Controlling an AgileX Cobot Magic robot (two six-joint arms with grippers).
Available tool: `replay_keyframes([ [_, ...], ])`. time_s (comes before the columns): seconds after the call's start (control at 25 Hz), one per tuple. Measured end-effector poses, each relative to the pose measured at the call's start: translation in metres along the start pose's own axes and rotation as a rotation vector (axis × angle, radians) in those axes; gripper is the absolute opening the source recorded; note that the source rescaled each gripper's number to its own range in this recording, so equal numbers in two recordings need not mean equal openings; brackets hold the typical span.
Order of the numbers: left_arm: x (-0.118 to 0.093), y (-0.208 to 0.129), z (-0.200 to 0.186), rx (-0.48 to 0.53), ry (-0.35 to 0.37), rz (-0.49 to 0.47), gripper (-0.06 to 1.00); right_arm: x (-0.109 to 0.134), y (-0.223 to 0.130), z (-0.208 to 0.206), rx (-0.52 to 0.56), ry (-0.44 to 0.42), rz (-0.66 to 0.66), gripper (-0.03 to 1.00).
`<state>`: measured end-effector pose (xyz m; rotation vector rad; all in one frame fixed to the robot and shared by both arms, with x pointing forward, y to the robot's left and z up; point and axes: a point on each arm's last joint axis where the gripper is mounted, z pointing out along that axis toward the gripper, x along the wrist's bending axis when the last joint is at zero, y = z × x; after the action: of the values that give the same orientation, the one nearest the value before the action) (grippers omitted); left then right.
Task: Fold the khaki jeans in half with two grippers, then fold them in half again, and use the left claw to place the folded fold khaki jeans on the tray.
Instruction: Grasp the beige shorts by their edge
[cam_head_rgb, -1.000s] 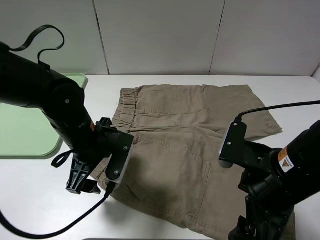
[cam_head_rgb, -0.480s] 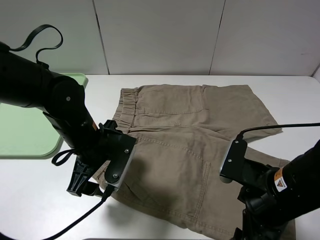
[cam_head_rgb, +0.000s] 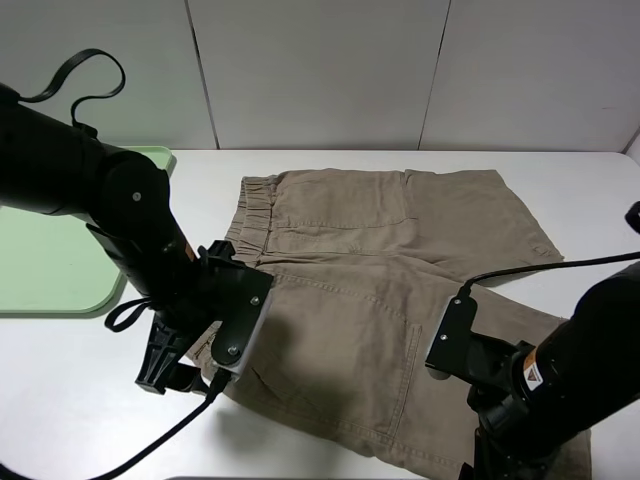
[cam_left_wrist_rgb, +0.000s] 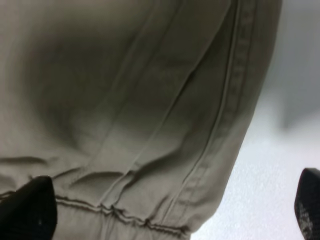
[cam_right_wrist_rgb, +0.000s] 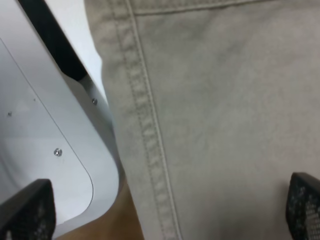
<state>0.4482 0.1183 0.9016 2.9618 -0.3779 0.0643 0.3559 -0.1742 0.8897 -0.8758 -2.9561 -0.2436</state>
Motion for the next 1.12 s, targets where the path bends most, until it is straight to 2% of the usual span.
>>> replay_keyframes([
  [0.48,0.000,0.001,0.001,-0.011,-0.008,-0.013,0.93,-0.003,0.001,0.019,0.054,0.004,0.029,1.00],
  [0.76,-0.003,-0.003,0.028,0.029,-0.098,-0.028,0.92,-0.004,0.001,0.022,0.064,0.006,0.033,1.00],
  [0.92,-0.003,-0.004,0.035,0.038,-0.113,-0.032,0.92,-0.004,0.001,0.022,0.064,0.006,0.035,1.00],
  [1.04,-0.003,-0.004,0.037,0.041,-0.120,-0.033,0.89,-0.004,0.001,0.022,0.062,0.006,0.037,1.00],
  [1.12,-0.002,-0.004,0.038,0.040,-0.115,-0.033,0.84,-0.004,0.001,0.022,0.062,0.006,0.039,1.00],
])
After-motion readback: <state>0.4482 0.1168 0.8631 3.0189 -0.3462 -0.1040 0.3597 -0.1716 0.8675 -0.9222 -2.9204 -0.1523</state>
